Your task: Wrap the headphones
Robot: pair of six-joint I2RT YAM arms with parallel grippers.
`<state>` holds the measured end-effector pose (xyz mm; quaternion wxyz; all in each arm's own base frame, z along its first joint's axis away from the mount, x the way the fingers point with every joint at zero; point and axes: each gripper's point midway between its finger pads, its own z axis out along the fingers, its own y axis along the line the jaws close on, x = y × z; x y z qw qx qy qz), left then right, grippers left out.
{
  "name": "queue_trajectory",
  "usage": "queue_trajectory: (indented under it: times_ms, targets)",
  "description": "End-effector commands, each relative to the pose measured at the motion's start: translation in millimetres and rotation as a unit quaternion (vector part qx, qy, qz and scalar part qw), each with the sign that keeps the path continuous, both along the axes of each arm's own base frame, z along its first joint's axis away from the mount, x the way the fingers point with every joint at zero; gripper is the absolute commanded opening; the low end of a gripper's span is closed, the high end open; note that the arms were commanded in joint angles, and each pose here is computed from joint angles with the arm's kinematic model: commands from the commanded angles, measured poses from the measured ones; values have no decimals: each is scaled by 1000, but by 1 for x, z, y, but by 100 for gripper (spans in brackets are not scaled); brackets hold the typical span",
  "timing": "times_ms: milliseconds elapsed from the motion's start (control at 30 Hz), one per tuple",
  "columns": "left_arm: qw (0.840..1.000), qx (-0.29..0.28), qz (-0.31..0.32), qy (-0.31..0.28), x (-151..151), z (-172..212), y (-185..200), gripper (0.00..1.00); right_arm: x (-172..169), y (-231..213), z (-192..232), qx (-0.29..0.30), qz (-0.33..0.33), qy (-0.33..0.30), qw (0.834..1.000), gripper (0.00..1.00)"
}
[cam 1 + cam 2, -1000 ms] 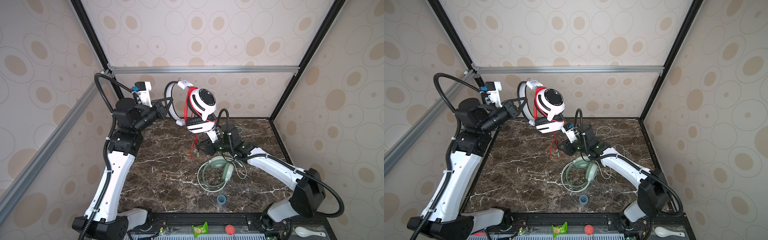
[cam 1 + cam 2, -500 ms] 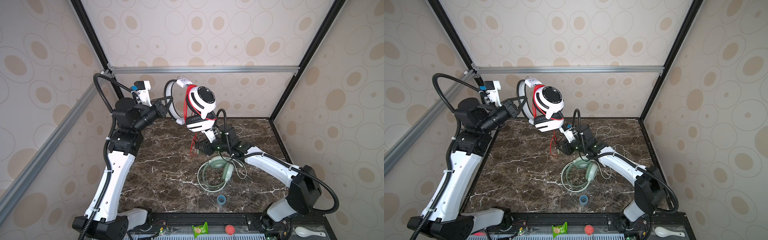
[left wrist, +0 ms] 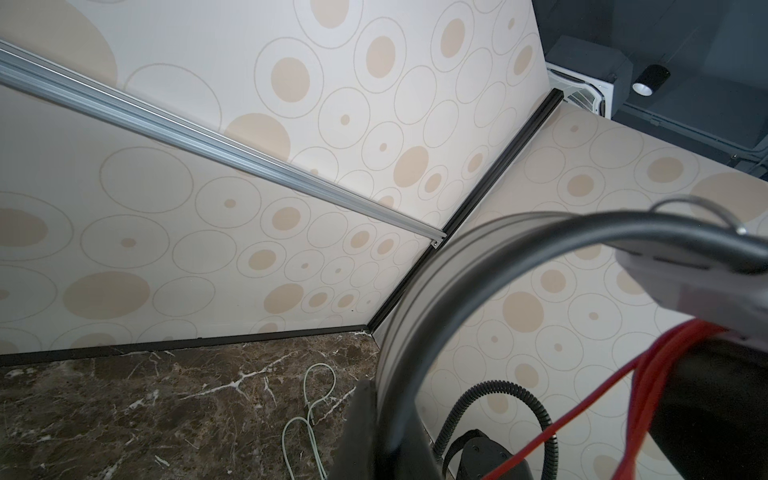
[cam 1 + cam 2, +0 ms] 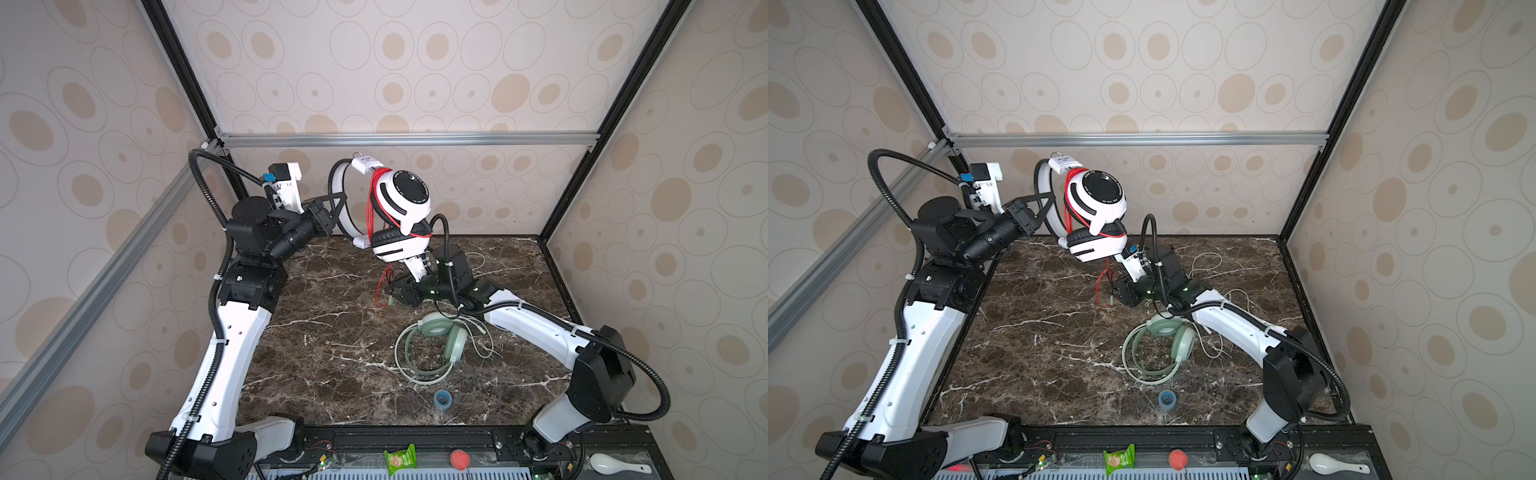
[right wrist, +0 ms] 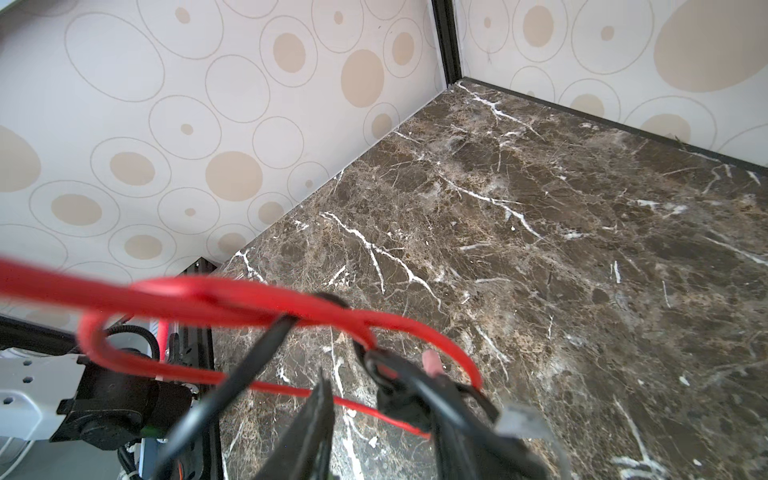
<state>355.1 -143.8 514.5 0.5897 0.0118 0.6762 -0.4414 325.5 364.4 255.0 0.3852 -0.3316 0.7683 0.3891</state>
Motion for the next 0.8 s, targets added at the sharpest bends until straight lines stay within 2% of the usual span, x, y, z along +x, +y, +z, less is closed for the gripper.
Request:
queue_trajectory:
  times_ms: [0, 300, 567, 767]
  targets:
    - [998, -35, -10, -46, -15, 35, 2, 0, 6, 9, 11, 10, -1, -16, 1000, 41]
    - [998, -40, -14, -43, -15, 34, 1, 0, 24, 13, 8, -10, -34, -28, 999, 35]
    - [998, -47, -12, -42, -15, 34, 2, 0, 30, 20, 7, -11, -30, -34, 999, 24]
    - [998, -47, -9, -40, -13, 33, 2, 0, 31, 21, 8, -13, -29, -44, 999, 6]
